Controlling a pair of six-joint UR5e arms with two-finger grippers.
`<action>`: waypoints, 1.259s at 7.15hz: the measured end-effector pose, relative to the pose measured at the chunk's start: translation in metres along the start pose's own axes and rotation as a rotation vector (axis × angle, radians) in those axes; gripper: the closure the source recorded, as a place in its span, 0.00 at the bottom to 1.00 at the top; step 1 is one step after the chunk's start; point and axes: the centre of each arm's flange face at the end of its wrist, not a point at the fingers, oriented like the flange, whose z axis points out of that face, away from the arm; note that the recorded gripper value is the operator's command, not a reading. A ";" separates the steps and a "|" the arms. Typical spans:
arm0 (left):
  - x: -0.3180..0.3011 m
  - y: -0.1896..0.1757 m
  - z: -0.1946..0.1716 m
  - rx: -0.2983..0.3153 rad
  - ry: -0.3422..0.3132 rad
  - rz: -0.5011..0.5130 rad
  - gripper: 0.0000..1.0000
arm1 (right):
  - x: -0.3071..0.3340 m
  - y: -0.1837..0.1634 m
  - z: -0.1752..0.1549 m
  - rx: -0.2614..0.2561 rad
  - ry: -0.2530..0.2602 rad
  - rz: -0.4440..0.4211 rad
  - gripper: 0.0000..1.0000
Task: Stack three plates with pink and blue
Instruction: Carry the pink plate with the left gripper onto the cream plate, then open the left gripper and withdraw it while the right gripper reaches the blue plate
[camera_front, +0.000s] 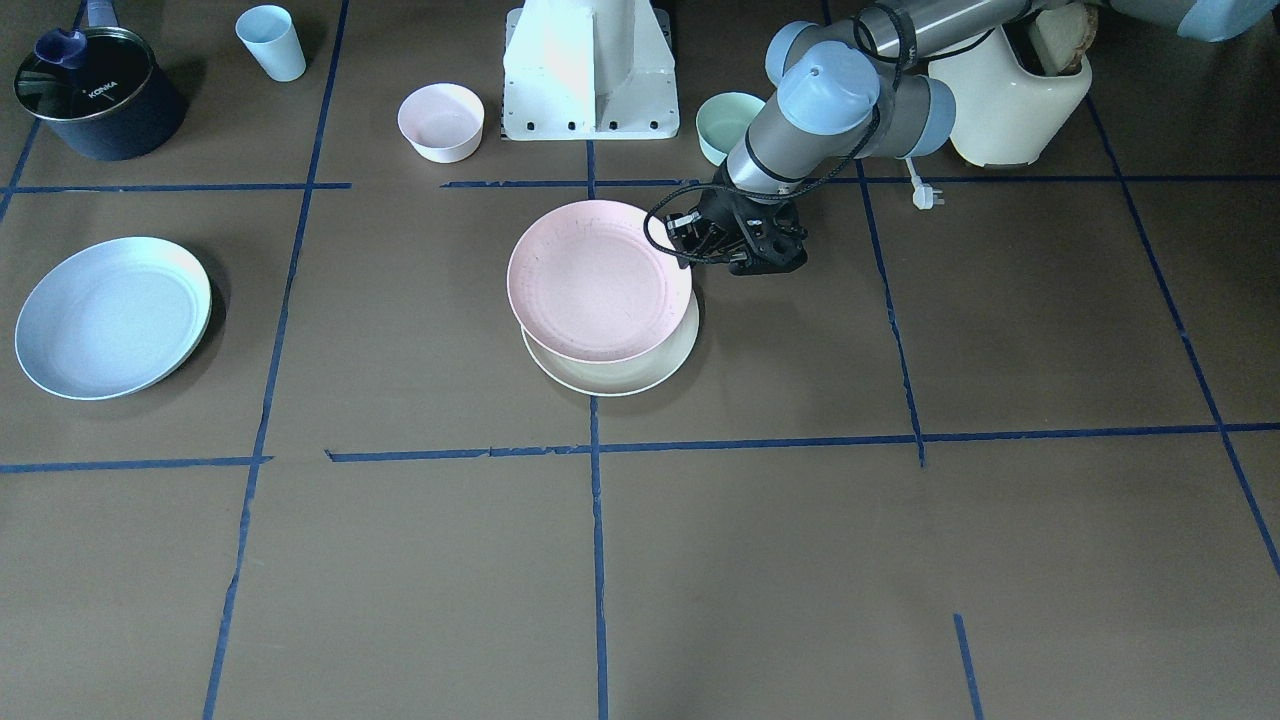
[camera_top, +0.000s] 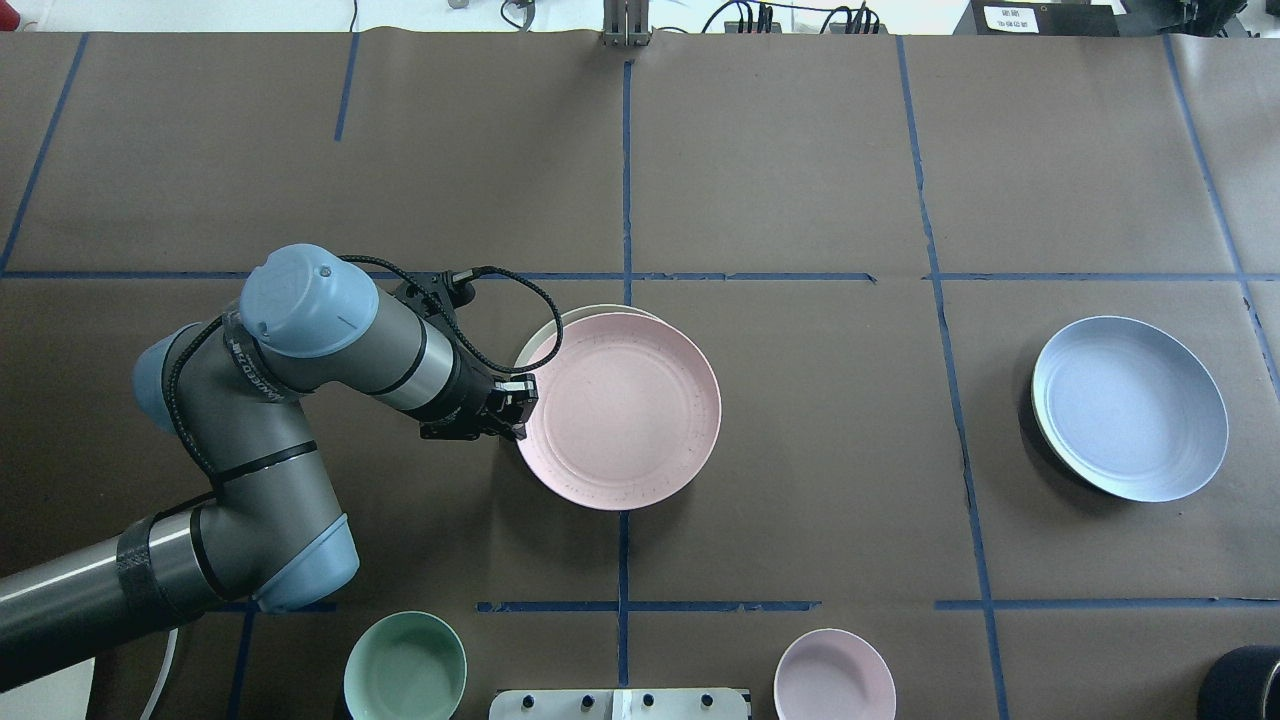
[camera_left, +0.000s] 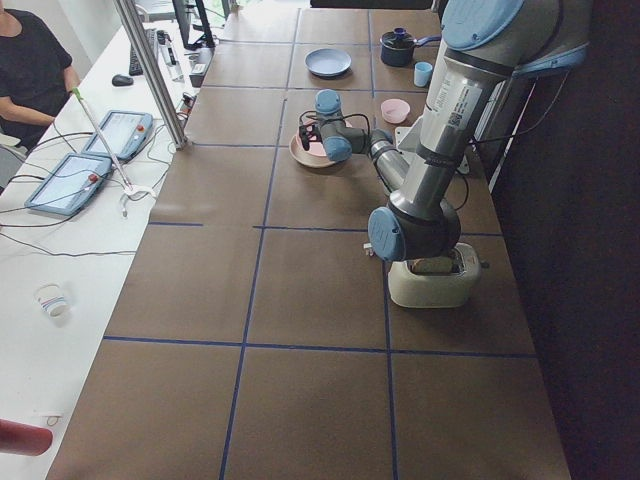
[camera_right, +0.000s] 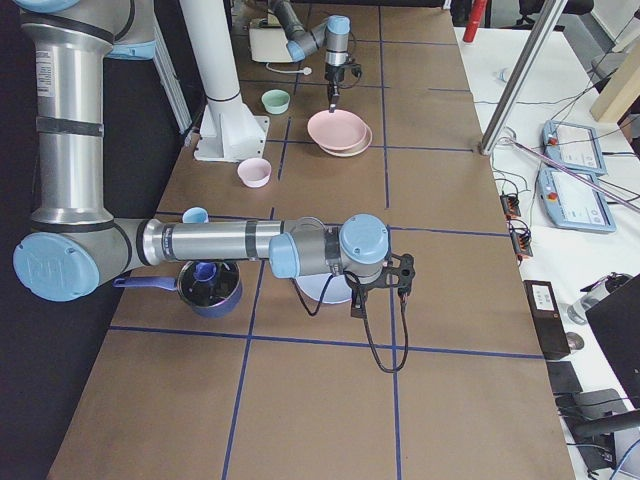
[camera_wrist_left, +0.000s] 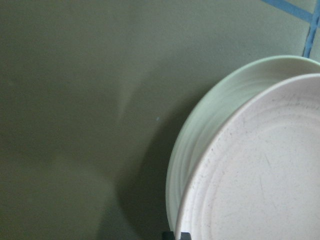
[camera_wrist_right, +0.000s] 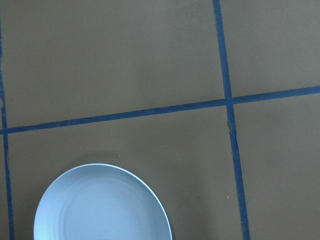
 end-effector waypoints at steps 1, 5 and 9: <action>-0.001 -0.004 0.000 0.006 -0.004 -0.007 0.93 | -0.004 0.001 0.005 0.000 -0.001 -0.003 0.00; -0.009 -0.038 -0.017 0.050 -0.022 -0.051 0.00 | -0.009 0.003 0.018 -0.014 0.025 -0.018 0.00; 0.004 -0.023 -0.045 0.047 -0.001 -0.041 0.00 | -0.012 0.006 0.036 -0.045 0.041 -0.027 0.00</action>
